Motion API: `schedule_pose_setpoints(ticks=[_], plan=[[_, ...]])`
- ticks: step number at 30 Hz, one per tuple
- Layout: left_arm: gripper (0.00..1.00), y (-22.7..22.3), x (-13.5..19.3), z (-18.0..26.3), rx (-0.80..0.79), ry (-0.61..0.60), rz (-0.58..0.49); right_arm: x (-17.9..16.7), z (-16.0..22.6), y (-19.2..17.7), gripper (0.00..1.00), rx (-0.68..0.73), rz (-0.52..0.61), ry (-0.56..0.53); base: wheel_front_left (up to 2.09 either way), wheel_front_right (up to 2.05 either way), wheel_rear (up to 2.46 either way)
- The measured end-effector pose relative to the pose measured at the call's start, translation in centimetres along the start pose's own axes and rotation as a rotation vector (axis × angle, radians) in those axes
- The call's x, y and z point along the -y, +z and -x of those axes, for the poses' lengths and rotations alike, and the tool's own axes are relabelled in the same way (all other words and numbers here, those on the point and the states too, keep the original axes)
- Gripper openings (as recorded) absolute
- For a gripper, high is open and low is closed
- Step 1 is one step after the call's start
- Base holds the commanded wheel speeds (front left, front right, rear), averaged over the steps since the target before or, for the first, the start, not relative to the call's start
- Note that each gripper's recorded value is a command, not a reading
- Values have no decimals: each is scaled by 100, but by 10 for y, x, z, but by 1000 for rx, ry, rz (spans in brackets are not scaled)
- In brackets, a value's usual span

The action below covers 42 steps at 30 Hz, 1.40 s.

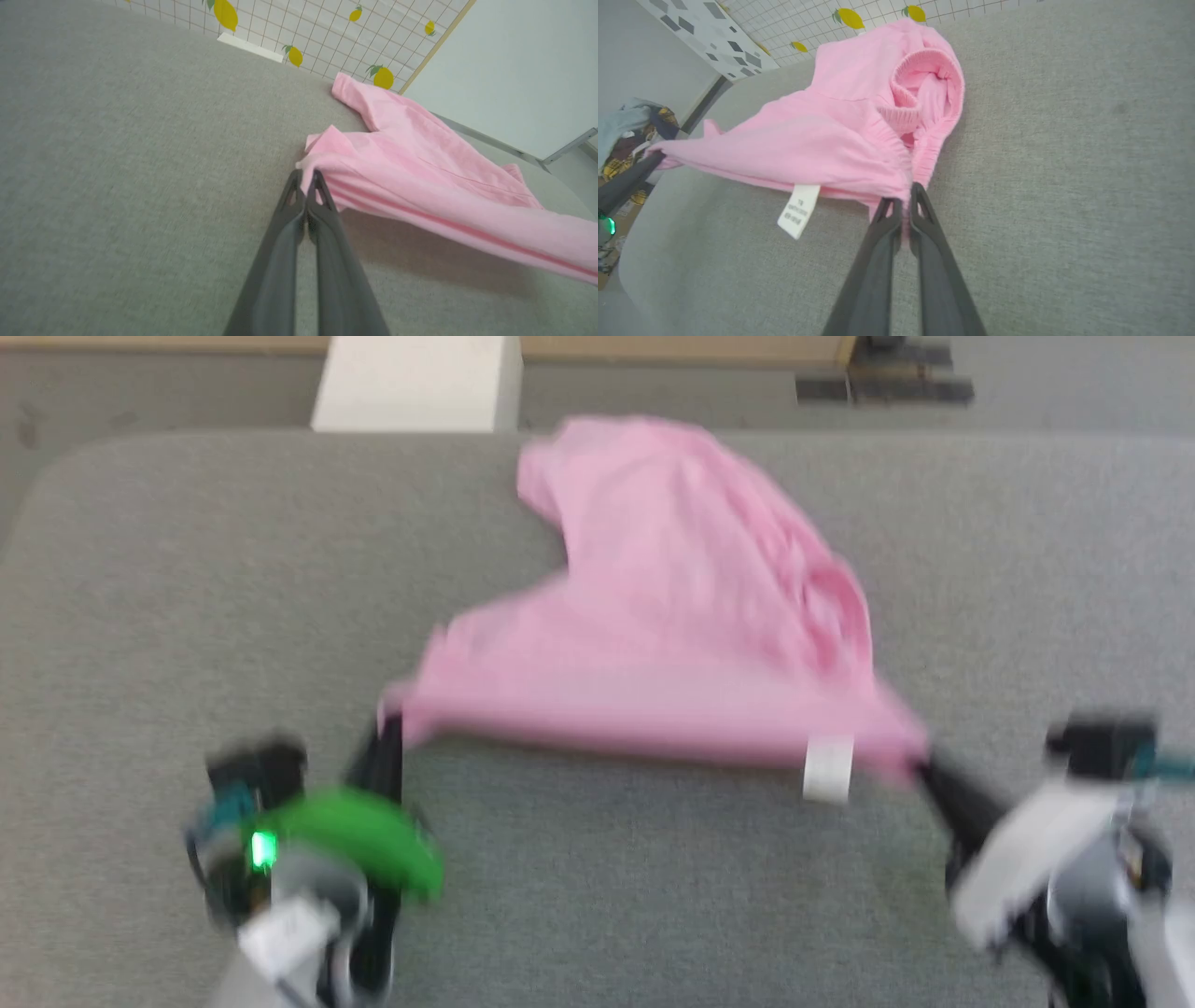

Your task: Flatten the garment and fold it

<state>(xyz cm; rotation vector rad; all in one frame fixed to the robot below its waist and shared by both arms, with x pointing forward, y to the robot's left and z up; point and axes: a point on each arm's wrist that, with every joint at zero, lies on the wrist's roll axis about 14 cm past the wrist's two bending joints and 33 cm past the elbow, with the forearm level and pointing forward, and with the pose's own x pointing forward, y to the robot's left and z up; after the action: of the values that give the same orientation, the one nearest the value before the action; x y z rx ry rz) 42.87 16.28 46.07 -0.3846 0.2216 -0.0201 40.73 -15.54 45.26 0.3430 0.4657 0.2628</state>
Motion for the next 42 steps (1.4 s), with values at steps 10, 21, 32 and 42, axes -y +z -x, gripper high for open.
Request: schedule_pose_setpoints(ticks=[10, 21, 32, 42], plan=[[0, -75, -44, 114, -346, 188, -7, -4, 89, -102, 0, -414, 19, -42, 0, 0, 0], [0, -10, -15, 97, -202, 78, -57, -12, 104, -72, 0, -370, -4, -49, 0, 0, 0], [0, 48, 51, -41, -148, -152, -220, 11, 51, -3, 0, -210, -32, -86, 0, 0, 0], [0, 10, 81, -131, -280, -213, -302, 51, 23, -11, 0, -237, -102, -188, 0, 0, 0]])
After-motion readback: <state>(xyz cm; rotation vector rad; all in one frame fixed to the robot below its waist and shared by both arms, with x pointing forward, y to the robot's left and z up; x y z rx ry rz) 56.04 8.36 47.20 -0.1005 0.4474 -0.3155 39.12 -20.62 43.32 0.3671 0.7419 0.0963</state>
